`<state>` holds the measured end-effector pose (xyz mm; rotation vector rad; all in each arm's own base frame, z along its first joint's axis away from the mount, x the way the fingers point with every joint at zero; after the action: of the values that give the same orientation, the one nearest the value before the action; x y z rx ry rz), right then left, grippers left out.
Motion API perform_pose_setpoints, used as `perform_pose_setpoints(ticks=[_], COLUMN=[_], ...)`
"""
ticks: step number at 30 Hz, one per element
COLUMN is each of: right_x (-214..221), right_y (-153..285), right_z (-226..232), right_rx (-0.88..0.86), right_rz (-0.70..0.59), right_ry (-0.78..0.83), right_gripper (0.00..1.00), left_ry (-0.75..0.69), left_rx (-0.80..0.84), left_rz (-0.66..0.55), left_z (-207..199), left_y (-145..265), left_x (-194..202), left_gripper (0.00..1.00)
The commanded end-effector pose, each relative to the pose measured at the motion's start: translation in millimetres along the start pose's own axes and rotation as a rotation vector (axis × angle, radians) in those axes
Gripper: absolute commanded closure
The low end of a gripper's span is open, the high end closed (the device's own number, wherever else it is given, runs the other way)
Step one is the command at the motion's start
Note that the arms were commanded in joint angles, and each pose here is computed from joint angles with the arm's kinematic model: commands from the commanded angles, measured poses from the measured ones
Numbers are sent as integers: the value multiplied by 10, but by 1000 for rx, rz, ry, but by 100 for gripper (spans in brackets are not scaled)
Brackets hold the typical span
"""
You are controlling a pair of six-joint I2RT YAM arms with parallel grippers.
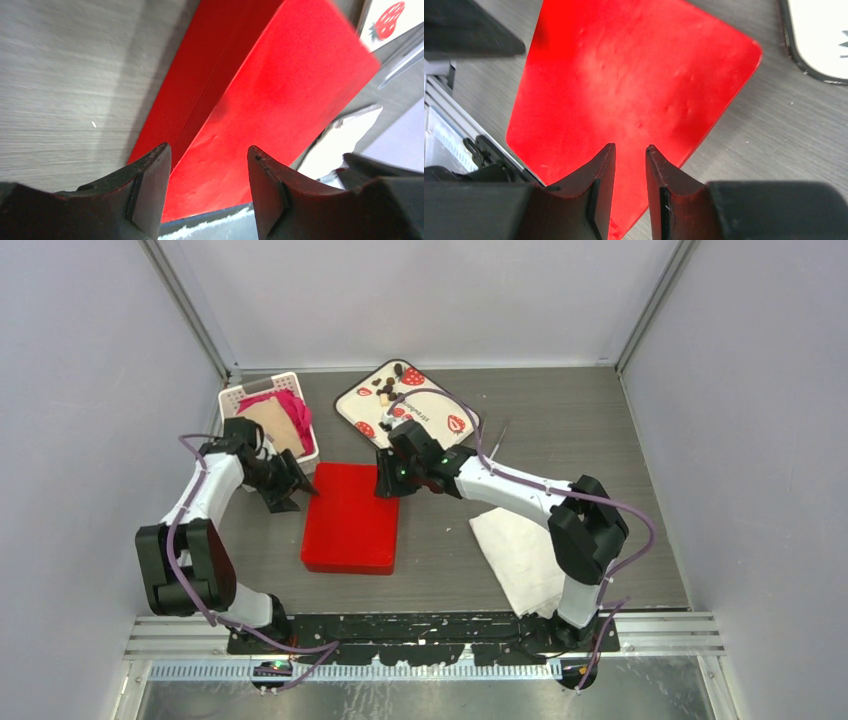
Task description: Pack the chocolate
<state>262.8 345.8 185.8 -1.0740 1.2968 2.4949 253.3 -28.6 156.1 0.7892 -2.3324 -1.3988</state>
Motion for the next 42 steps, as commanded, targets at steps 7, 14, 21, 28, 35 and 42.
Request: perform_pose_setpoints(ticks=[7,14,21,28,35,42], right_x=[-102,-126,-8,6,-90,-71], right_y=[320,433,527,667,712,644], right_z=[181,127,41,2,44,69], right_rx=[-3,53,94,124,111,97], right_rz=[-108,-129,-120,-146,-179,-155], right_ry=[65,77,61,53,57,52], right_gripper=[66,67,68,68,69,69], left_ry=[-249,-366,-343,-365,-365,-334], left_rx=[3,-77,-195,-213,-131,-220], left_rz=[-410,-449,-467,-383,-573,-499], left_z=[-664,-1023,-844,-1002,-1145,-722], left_y=[657,260,-426,-459,259,-287], left_x=[-287,-321,-605,-636,-534,-429], left_gripper=[60,80,88,98,95,95])
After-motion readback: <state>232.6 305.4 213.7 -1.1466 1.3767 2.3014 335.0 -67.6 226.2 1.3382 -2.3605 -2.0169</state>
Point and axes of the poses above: each gripper's point midway between its finger pads, its own y axis back along the fingers, its own z axis along the line the jaws close on, x = y × z, the point moved 7 cm from there along y, back along the fingers, and after that the axes turned 6 degrees about y, right-handed, at the moved point
